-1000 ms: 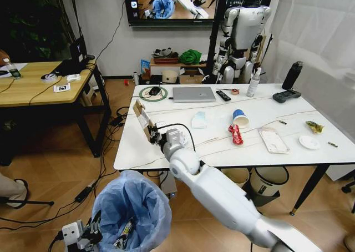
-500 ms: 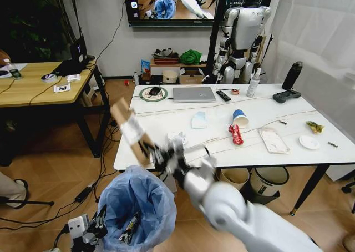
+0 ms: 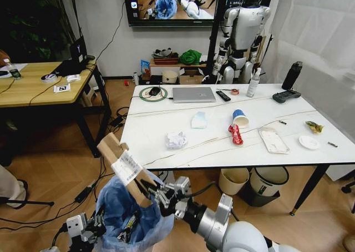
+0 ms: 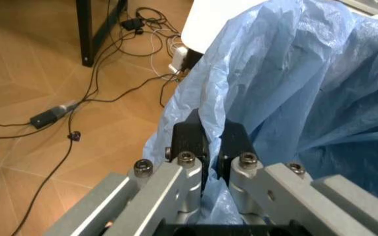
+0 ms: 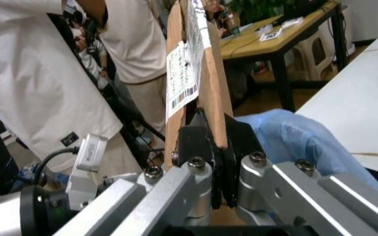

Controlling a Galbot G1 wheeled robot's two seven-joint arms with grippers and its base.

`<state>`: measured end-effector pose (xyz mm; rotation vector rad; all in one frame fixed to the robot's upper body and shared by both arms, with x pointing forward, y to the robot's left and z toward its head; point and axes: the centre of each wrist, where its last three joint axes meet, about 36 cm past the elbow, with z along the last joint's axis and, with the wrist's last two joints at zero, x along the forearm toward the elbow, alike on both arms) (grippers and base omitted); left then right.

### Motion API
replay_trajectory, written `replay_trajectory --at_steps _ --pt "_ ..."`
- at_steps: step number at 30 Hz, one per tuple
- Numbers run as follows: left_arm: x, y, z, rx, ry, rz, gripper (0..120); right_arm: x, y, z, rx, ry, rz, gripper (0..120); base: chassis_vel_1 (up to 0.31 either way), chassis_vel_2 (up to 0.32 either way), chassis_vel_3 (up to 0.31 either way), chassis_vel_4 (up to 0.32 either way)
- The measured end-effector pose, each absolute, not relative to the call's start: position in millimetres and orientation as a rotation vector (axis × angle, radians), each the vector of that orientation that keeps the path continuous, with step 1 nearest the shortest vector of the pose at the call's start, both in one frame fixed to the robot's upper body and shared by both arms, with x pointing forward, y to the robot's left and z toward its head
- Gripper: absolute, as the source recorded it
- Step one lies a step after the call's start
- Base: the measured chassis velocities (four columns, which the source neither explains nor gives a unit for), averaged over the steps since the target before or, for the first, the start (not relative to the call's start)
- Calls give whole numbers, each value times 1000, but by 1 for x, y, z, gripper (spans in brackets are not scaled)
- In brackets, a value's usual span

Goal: Pick up the trash bin and place the trash from the table into it.

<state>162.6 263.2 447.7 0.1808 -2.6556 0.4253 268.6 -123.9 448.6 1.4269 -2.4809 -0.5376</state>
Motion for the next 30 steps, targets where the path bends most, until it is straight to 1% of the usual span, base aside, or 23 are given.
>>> replay_trajectory --at_steps 8,9,11,12,15,16,17,18,19,20,23,24,25,26,27,30 --pt "161 262 451 187 -2660 424 0 264 -122 432 1424 -2472 -495 0 0 0 0 0" --pt "161 262 452 187 -2662 424 0 263 -122 429 1422 -2477 -480 1 0 0 0 0" --pt "162 261 453 186 -2667 426 0 261 -124 425 1414 -2491 -456 10 0 0 0 0" --pt "162 261 453 186 -2667 426 0 261 -124 425 1414 -2491 -456 10 0 0 0 0" --pt "162 261 454 187 -2668 425 0 259 -125 423 1407 -2503 -441 18 0 0 0 0" --pt "162 261 454 187 -2668 425 0 258 -125 423 1402 -2505 -440 26 0 0 0 0" --pt "162 261 454 187 -2667 425 0 257 -125 422 1400 -2509 -437 31 0 0 0 0" --pt "162 261 454 187 -2667 425 0 257 -125 422 1400 -2509 -437 31 0 0 0 0" --pt "162 261 454 185 -2667 424 0 256 -125 422 1399 -2515 -429 36 0 0 0 0" --pt "162 261 454 185 -2667 423 0 256 -125 422 1399 -2517 -427 38 0 0 0 0" --pt "163 261 454 184 -2668 422 0 256 -126 424 1399 -2533 -421 52 0 0 0 0" --pt "163 261 454 183 -2668 424 0 257 -127 427 1400 -2545 -423 56 0 0 0 0" --pt "163 261 454 183 -2668 424 0 257 -127 427 1400 -2545 -423 56 0 0 0 0" --pt "163 261 454 182 -2667 425 0 259 -127 431 1400 -2558 -427 62 0 0 0 0" --pt "163 261 454 181 -2667 425 0 263 -127 435 1399 -2580 -430 65 0 0 0 0" --pt "163 260 452 178 -2662 430 0 287 -129 452 1351 -2672 -420 78 0 0 0 0"
